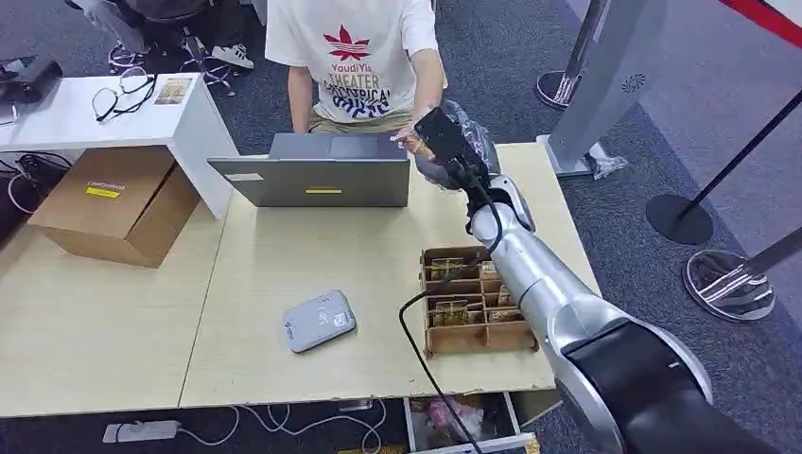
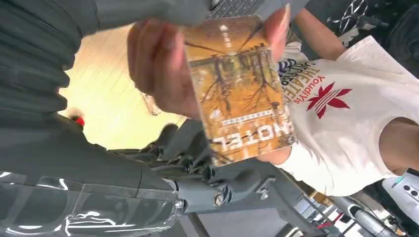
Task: Pass the card to the sensor for recognition and then transmit it.
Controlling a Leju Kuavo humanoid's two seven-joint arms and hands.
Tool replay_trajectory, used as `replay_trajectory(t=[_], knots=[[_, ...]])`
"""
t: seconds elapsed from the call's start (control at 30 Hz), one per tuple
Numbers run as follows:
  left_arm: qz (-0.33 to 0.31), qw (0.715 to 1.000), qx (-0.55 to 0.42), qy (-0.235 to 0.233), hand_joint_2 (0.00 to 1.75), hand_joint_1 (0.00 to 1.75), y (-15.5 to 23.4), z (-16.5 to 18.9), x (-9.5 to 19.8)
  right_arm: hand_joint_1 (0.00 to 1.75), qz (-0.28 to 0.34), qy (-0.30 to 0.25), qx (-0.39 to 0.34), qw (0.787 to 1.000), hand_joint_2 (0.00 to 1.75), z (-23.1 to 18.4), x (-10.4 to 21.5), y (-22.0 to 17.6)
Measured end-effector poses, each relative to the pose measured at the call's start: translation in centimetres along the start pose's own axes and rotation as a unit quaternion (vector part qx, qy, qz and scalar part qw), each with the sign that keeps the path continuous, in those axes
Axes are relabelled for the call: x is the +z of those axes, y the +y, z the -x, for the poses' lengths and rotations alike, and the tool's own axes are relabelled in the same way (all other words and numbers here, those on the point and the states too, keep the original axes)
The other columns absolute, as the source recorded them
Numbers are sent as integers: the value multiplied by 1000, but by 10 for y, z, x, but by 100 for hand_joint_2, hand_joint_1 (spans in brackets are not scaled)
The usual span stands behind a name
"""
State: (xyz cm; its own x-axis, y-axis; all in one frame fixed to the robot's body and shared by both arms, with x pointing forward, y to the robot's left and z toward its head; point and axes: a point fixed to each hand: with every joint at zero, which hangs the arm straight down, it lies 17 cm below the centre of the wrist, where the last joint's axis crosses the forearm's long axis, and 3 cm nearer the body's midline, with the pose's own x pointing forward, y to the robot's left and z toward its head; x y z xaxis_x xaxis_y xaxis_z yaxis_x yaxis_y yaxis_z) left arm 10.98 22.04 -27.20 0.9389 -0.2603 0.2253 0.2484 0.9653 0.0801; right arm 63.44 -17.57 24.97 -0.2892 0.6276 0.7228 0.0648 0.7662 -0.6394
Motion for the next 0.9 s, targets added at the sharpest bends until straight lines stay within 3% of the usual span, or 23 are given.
replay_trajectory(t=[0.27, 0.67, 0.9], knots=[[-2, 1000, 3, 1, 0, 0, 1, 1, 0, 0, -11, 8, 2, 1000, 175, 5, 2, 5], [-4, 1000, 9, -5, 0, 0, 1, 4, 0, 0, -13, -60, -26, 998, 175, -16, 22, 19], [-3, 1000, 4, -5, 0, 0, 2, 7, 0, 0, 13, -82, 2, 997, 175, -15, 40, 9]])
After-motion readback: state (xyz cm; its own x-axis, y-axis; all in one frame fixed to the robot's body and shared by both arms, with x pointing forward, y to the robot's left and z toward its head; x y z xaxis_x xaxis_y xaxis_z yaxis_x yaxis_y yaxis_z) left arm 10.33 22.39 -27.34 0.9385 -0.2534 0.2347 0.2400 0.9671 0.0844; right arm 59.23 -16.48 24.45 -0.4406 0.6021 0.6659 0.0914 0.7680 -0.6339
